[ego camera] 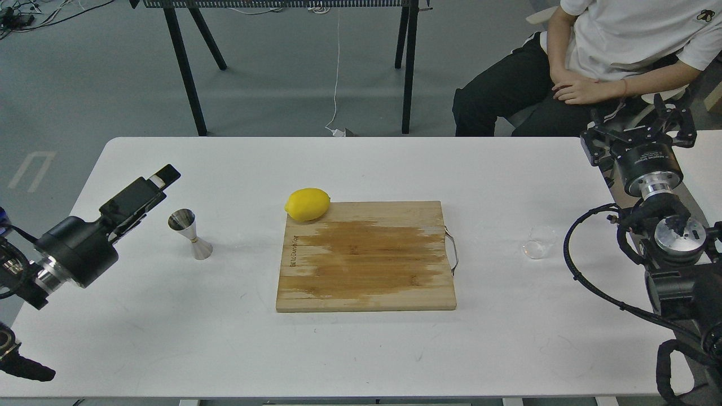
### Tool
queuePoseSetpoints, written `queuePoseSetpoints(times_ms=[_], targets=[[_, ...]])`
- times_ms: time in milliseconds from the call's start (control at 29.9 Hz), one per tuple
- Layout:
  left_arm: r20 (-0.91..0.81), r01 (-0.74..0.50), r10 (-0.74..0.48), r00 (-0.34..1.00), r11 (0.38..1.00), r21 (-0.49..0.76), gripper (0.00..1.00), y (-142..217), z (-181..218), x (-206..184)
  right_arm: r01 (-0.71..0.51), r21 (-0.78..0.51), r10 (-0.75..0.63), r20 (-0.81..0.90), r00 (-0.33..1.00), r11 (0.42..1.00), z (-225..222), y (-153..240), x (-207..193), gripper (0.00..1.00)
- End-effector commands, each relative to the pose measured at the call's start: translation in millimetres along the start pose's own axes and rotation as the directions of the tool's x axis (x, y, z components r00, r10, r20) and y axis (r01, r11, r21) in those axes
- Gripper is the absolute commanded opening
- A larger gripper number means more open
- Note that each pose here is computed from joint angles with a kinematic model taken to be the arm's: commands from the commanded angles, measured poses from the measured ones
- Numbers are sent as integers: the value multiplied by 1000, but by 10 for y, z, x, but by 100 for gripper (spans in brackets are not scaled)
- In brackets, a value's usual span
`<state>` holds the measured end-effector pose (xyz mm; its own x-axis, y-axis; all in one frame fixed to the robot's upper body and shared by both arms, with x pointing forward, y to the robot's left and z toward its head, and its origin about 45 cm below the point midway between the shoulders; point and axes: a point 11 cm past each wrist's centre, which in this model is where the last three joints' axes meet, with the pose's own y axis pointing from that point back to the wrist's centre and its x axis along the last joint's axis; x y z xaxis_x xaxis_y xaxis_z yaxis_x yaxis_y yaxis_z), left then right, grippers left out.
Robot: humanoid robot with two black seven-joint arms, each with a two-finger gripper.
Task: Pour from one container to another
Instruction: 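Close the left gripper around the metal jigger, then lift the jigger with the left gripper and carry it over the board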
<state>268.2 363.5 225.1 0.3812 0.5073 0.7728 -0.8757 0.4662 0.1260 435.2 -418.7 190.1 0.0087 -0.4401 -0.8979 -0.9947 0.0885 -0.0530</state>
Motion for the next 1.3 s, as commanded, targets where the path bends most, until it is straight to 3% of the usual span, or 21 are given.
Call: queuePoseSetpoints(times_ms=[0, 167, 268, 401, 569, 870, 1271], targets=[[242, 45, -55, 969, 998, 46, 91, 128, -271, -245, -5, 1, 5, -6, 1000, 1000, -18, 12, 19, 100], [529, 126, -175, 830, 984, 127, 88, 318, -733, -575, -18, 7, 19, -20, 1000, 1000, -93, 54, 79, 100], [589, 135, -205, 782, 978, 161, 87, 218, -957, -724, -24, 6, 24, -20, 999, 1000, -89, 74, 106, 100], [573, 127, -246, 782, 963, 239, 84, 170, -1245, -866, -25, 4, 25, -21, 999, 1000, -84, 77, 108, 100], [574, 135, -261, 776, 958, 253, 81, -26, -1341, -1063, -26, -28, 25, -42, 999, 999, -6, 82, 115, 100], [530, 66, -204, 823, 961, 268, 79, -425, -1351, -1085, -25, -31, 23, -57, 998, 999, -37, 82, 109, 100], [515, 59, -208, 831, 955, 290, 53, -559, -1379, -1095, -15, -32, 13, -63, 998, 999, -69, 94, 90, 100]])
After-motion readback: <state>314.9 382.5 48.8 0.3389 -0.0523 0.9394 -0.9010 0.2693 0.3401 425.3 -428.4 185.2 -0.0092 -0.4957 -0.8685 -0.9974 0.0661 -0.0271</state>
